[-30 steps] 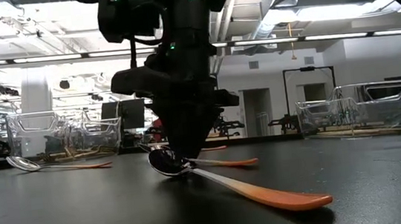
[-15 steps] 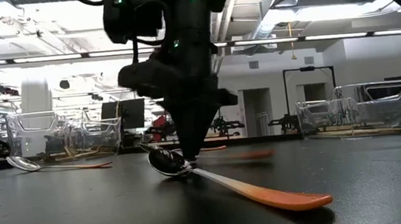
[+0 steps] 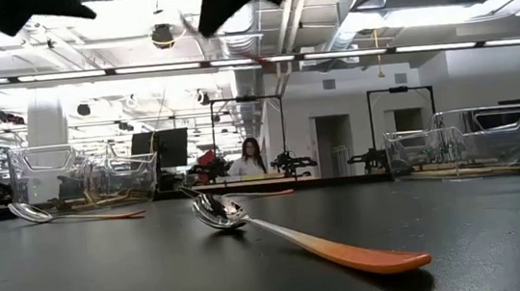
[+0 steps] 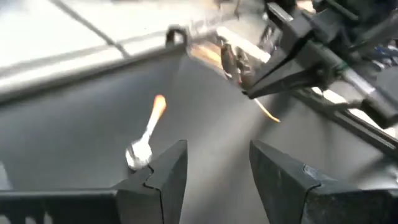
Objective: Sort silverware by color (type)
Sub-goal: Put the orange spoon into the bottom left transparent bin
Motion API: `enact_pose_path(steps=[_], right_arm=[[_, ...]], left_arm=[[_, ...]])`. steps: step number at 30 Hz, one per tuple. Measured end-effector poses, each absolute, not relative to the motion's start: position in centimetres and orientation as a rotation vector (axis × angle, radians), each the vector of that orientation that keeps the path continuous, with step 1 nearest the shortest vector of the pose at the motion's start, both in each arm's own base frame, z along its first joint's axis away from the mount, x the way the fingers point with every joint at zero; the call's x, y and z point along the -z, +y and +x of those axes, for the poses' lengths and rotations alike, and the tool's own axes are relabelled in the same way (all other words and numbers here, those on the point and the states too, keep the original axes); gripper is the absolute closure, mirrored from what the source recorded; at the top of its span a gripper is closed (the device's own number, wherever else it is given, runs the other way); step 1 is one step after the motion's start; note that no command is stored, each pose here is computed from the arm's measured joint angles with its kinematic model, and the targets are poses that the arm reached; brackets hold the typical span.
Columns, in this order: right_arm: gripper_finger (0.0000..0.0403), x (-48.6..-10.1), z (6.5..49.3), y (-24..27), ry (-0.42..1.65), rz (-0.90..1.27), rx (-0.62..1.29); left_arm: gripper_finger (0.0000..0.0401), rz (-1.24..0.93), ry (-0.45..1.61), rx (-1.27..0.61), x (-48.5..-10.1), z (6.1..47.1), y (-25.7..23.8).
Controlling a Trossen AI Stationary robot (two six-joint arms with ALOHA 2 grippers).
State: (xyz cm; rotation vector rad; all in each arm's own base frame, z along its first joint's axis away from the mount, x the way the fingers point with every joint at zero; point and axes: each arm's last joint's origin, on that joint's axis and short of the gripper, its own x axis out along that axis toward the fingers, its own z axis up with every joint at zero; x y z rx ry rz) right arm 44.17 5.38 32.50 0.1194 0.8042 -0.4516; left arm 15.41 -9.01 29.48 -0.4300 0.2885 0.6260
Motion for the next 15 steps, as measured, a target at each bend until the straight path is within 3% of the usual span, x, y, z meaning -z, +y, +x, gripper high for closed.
enact_pose_path(steps=[6, 15], right_arm=[[0.04, -32.4, 44.7, 6.1, 0.746, -0.017, 0.507], [0.0401, -32.9, 44.2, 7.4, 0.694, -0.201, 0.623]], left_arm=[[0.0235, -0.263, 0.258, -0.547, -31.2, 18.8, -8.0], [0.0191, -0.314, 0.186, -0.592, -32.1, 21.1, -5.1]])
